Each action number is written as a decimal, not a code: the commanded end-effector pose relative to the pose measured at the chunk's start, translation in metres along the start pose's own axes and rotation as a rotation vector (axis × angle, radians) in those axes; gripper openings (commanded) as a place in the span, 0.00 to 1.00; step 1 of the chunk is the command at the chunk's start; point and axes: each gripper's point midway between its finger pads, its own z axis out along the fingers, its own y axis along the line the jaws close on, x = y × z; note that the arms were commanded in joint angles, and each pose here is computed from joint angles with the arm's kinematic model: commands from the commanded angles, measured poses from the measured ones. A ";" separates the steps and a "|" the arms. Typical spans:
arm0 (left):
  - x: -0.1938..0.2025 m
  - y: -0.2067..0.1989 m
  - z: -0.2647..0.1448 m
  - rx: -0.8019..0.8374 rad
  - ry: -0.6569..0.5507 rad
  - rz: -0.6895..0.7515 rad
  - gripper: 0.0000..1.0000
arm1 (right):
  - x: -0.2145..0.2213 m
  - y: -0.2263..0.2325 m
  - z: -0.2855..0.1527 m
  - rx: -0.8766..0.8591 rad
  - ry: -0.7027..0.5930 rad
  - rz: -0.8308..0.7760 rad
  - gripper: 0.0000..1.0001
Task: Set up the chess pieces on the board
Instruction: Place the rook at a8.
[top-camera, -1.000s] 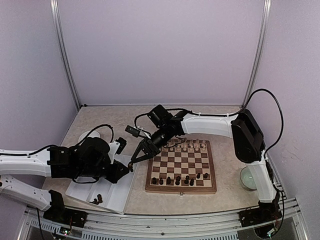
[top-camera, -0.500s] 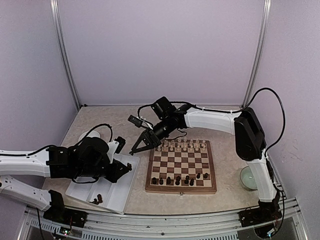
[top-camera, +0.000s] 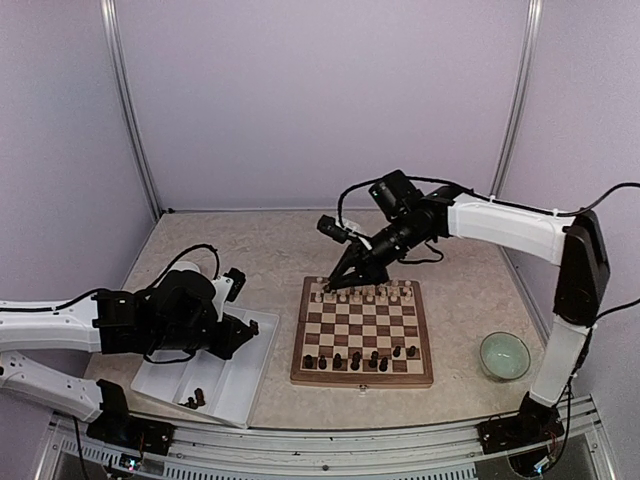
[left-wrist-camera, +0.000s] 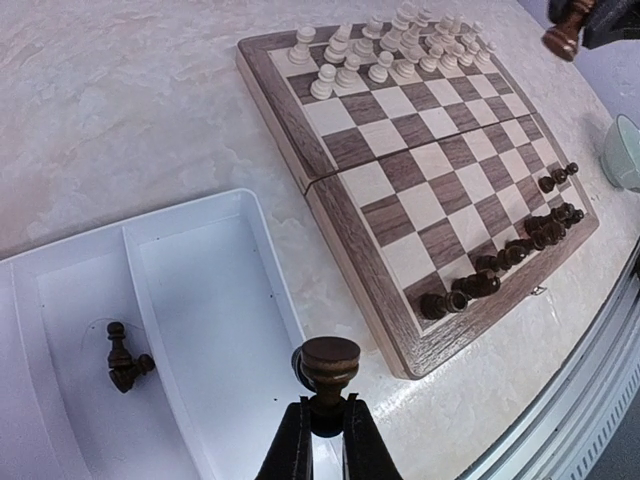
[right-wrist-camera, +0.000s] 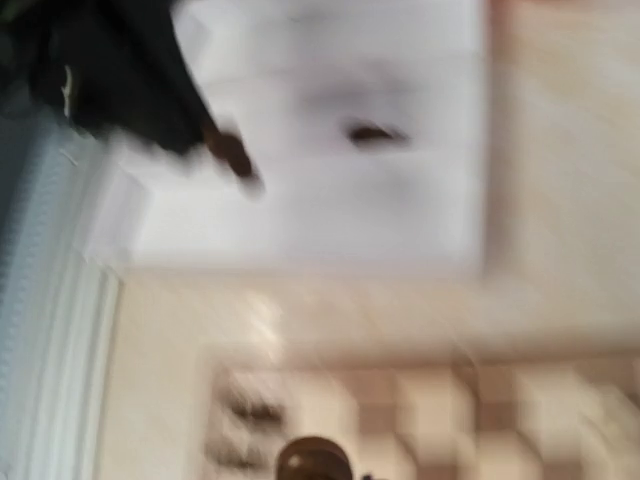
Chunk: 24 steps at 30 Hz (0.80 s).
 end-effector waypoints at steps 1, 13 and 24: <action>-0.012 0.012 -0.002 -0.037 -0.031 -0.007 0.01 | 0.063 -0.002 -0.048 0.246 0.209 -0.182 0.02; -0.029 0.030 -0.010 -0.085 -0.067 -0.053 0.01 | 0.186 0.064 -0.061 0.230 0.519 -0.414 0.04; -0.030 0.031 -0.009 -0.089 -0.063 -0.072 0.01 | 0.224 0.059 -0.053 0.270 0.644 -0.446 0.04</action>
